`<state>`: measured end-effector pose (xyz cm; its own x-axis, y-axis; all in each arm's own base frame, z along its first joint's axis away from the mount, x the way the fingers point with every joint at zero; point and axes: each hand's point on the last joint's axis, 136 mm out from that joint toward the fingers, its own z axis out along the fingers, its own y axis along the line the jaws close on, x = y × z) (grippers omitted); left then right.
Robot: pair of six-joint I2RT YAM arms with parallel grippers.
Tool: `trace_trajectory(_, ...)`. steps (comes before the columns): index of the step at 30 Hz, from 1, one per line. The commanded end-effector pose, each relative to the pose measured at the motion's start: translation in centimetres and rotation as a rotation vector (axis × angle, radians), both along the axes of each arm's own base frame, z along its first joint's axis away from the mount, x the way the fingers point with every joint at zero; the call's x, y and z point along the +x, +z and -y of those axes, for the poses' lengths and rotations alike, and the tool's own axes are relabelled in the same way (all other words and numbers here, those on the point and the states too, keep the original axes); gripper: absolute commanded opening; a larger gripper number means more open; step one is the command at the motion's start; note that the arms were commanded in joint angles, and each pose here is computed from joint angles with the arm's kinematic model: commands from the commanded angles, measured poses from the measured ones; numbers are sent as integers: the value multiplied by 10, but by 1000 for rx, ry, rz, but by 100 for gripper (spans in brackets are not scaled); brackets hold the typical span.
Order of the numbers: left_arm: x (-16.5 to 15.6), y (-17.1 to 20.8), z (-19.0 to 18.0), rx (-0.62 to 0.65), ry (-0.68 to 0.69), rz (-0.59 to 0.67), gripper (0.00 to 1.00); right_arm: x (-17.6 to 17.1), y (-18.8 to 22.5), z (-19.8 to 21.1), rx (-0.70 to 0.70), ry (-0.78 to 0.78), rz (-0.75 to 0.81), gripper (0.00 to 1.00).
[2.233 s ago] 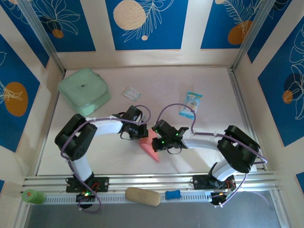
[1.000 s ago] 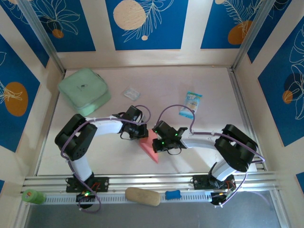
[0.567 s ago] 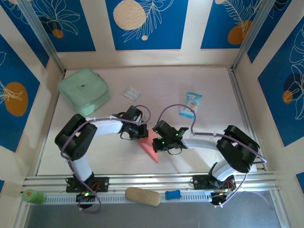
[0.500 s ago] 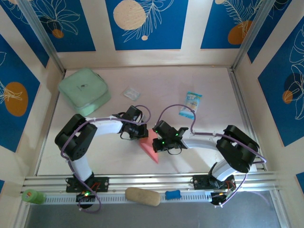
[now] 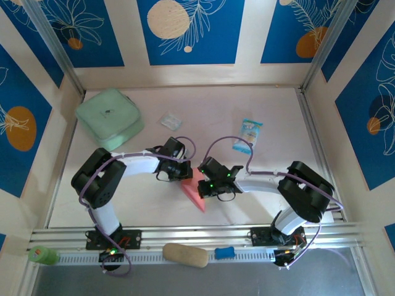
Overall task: Fold a paper plane with a square sheet of paper (pick it up from the middle)
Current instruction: Perform the third fold on the triangle at the bottom-center of the table.
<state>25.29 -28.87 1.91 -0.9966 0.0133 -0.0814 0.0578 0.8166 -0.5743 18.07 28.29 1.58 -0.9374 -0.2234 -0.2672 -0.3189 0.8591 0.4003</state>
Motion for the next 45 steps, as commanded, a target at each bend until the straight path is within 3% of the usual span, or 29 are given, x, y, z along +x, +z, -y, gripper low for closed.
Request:
trace_trajectory(1,-8,-9,-9,41,-5,-44,5,-9,-13,9,-34,-10,-37,2)
trace_trajectory(10,13,34,-5,28,-2,82,23,-8,-13,7,-27,-14,-39,2)
trace_trajectory(16,7,61,-15,-5,50,133,33,-8,-13,6,-28,-17,-38,2)
trace_trajectory(19,-4,70,-19,-60,71,138,28,-7,-12,5,-26,-16,-36,2)
trace_trajectory(27,-41,90,-6,-347,124,136,0,-5,-12,5,-36,-20,-32,2)
trace_trajectory(36,-58,72,0,-394,128,114,0,-6,-13,6,-39,-20,-35,2)
trace_trajectory(45,-62,49,7,-343,119,62,0,-5,-11,6,-43,-17,-32,2)
